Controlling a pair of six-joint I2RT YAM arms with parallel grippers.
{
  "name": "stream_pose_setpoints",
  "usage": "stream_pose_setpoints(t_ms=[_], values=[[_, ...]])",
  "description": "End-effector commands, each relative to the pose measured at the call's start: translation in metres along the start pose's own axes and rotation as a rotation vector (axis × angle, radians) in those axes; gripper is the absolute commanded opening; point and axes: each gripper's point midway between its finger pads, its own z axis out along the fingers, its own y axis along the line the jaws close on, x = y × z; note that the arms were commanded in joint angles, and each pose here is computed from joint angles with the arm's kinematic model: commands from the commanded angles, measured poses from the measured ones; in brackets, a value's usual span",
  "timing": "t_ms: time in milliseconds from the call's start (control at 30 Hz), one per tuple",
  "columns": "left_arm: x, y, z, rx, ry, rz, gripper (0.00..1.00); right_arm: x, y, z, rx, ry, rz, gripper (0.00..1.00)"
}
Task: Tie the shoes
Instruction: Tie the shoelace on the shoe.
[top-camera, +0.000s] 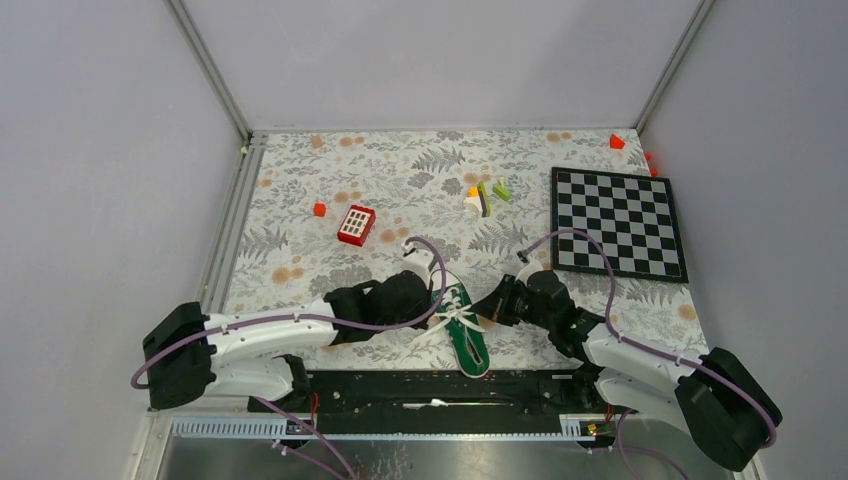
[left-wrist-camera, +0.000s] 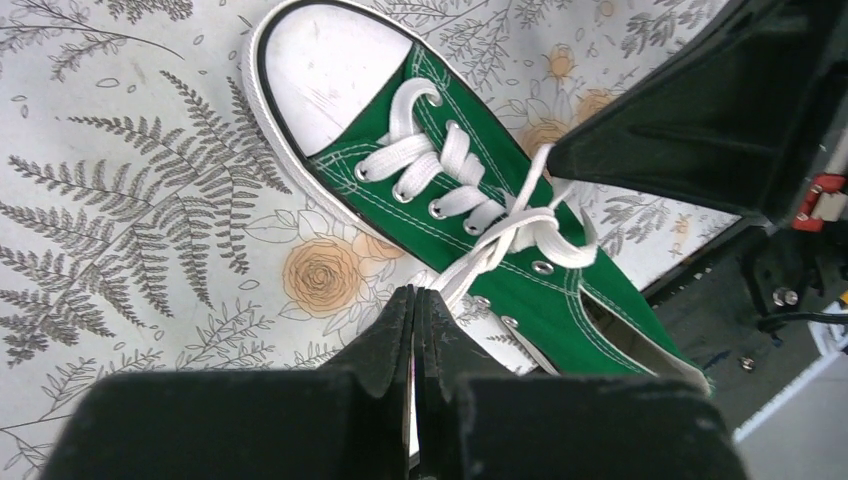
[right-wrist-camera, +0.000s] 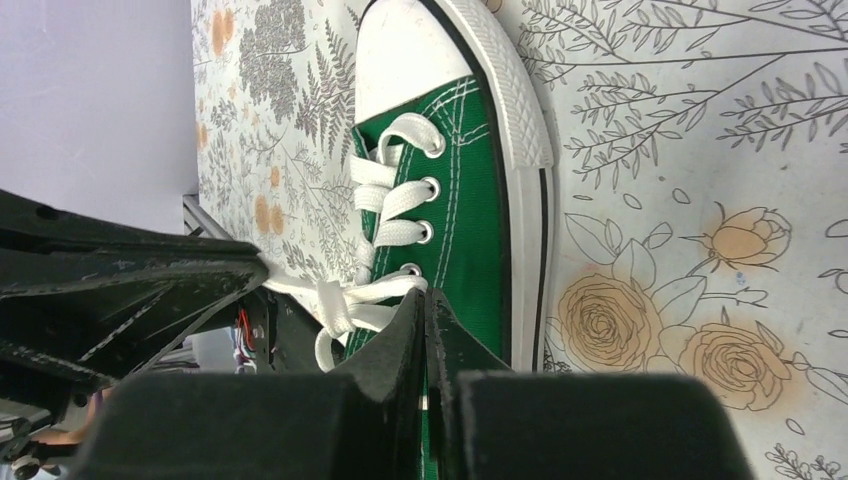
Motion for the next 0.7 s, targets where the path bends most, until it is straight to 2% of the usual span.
stream_pose_setpoints(t_ms=[0,533,667], values=[[-0.010,-0.017,-0.009,0.103,-0.044,-0.071,0.00,-0.008,-0.010,-0.001,0.042,-0.047,0.008,0.00],[0.008,0.013,0.003,0.013,-0.026,-0.100,0.00,-0.022,-0.019,-0.010,0.085,-0.112,0.005,0.00],[0.003,0.007,0.001,0.040,-0.029,-0.094,0.00,-0.025,-0.019,-0.012,0.088,-0.121,0.001,0.00]])
